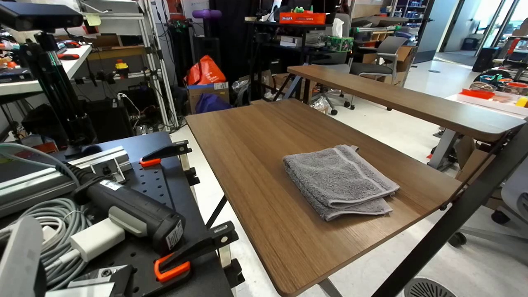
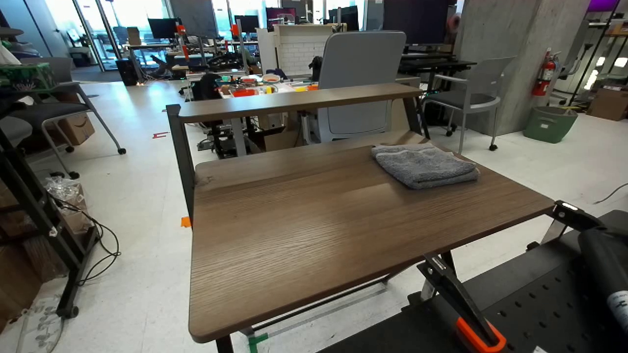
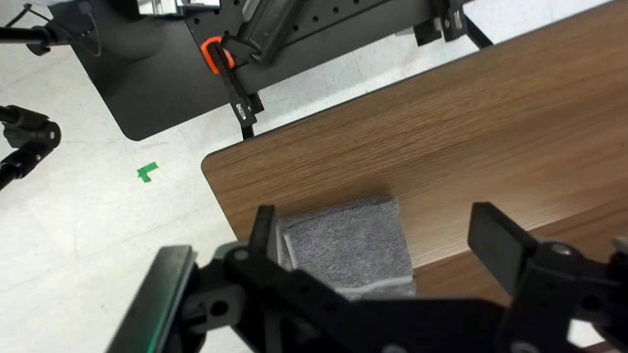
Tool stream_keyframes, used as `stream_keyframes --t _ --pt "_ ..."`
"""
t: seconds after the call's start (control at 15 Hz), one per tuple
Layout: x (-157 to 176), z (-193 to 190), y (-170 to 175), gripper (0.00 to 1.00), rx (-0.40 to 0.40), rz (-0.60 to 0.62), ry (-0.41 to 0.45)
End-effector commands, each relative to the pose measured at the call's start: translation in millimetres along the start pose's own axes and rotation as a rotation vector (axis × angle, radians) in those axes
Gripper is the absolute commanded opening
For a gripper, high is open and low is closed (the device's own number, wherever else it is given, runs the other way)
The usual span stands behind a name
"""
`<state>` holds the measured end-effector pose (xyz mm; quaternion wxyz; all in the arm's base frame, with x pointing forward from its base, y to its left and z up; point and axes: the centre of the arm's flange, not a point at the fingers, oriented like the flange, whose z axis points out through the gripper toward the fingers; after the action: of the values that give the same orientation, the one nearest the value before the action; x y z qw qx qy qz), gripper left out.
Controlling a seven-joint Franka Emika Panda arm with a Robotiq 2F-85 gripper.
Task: Slide the grey towel to the left
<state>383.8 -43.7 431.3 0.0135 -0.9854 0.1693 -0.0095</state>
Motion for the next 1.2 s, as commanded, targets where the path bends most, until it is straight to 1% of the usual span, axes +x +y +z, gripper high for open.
stream_keyframes --t 0.0,0.2,0.27,0.33,0.4,0.53,0.73,0.8,0.93,1.0,1.13 --pt "74.0 31.1 11.9 1.00 0.024 0.122 -0.025" --pt "114.0 59.6 17.9 1.00 0.018 0.184 -0.036" --pt "125.0 65.6 19.4 1.00 0.024 0.200 -0.052" --pt "132.6 71.9 22.7 1.00 0.022 0.205 -0.090" --pt "97.9 68.1 23.1 1.00 0.002 0.170 -0.055" --pt "115.4 80.2 25.0 1.00 0.000 0.184 -0.073" --pt "122.3 82.9 25.1 1.00 -0.002 0.186 -0.077" --pt "121.7 87.8 27.2 1.00 -0.005 0.227 -0.080" --pt "125.7 108.6 25.7 1.00 -0.051 0.335 -0.063" --pt "133.7 122.8 22.4 1.00 -0.043 0.367 -0.072" --pt "146.2 145.8 18.3 1.00 -0.056 0.427 -0.080"
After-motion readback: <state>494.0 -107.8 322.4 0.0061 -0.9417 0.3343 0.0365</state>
